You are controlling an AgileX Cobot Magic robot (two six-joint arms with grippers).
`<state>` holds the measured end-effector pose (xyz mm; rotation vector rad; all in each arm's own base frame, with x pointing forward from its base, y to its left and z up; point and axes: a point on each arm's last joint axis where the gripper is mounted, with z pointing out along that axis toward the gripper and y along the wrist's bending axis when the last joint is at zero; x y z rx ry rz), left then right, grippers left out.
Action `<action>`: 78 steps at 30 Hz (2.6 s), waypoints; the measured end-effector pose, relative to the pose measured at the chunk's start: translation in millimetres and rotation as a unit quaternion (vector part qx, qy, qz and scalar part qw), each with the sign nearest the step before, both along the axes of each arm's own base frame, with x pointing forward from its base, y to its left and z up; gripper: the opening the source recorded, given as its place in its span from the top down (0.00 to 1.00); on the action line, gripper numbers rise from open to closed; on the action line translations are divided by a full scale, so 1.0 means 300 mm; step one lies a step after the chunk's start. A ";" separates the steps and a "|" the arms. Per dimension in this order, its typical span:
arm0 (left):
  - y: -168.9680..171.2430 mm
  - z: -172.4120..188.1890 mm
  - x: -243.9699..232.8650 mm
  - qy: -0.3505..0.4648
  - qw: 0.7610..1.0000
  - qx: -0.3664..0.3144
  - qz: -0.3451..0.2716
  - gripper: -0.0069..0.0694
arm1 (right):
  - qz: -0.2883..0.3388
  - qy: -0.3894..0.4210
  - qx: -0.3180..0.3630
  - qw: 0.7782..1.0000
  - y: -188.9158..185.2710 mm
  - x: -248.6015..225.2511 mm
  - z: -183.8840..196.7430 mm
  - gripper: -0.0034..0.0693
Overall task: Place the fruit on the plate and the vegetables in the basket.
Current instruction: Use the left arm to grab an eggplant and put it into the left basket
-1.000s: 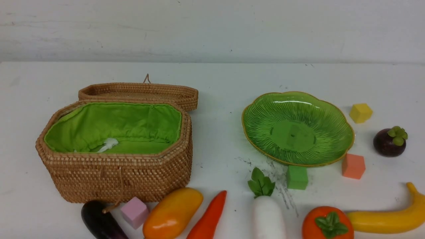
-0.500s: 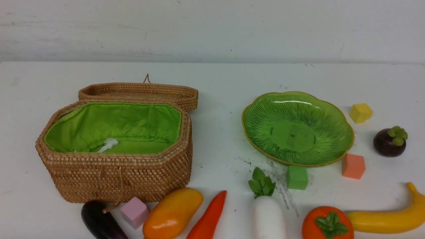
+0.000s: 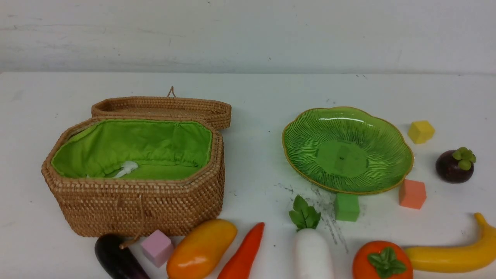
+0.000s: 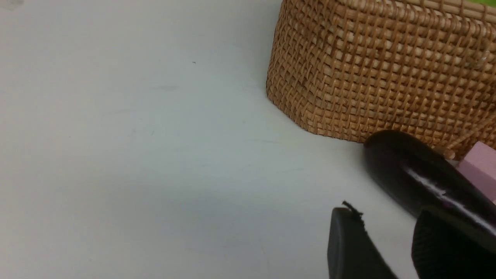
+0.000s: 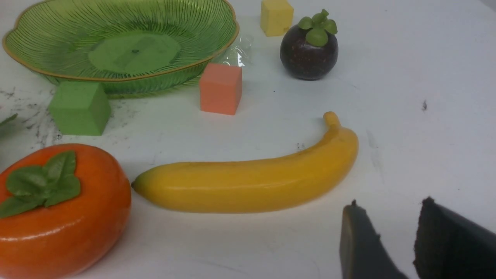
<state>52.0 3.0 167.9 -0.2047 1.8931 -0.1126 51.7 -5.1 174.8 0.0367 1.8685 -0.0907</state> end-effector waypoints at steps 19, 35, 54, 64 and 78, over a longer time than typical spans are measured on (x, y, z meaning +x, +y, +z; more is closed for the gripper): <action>-0.015 0.126 0.015 -0.209 0.973 -0.100 -0.012 0.60 | 0.000 0.000 0.000 1.000 0.000 0.000 0.000 0.62; -0.018 0.514 -0.029 -0.274 0.951 -0.144 -0.024 0.60 | 0.000 0.000 0.000 1.000 0.000 0.000 0.000 0.62; -0.068 0.369 0.280 0.204 0.951 -0.233 0.025 0.60 | 0.000 0.000 0.000 1.000 0.000 0.000 0.000 0.62; -0.160 0.220 0.379 0.380 0.893 -0.241 -0.008 0.41 | 0.000 0.000 0.000 1.000 0.000 0.000 0.000 0.62; -0.254 0.058 0.605 0.429 0.872 -0.233 0.046 0.12 | 0.000 0.000 0.000 1.000 0.000 0.000 0.000 0.62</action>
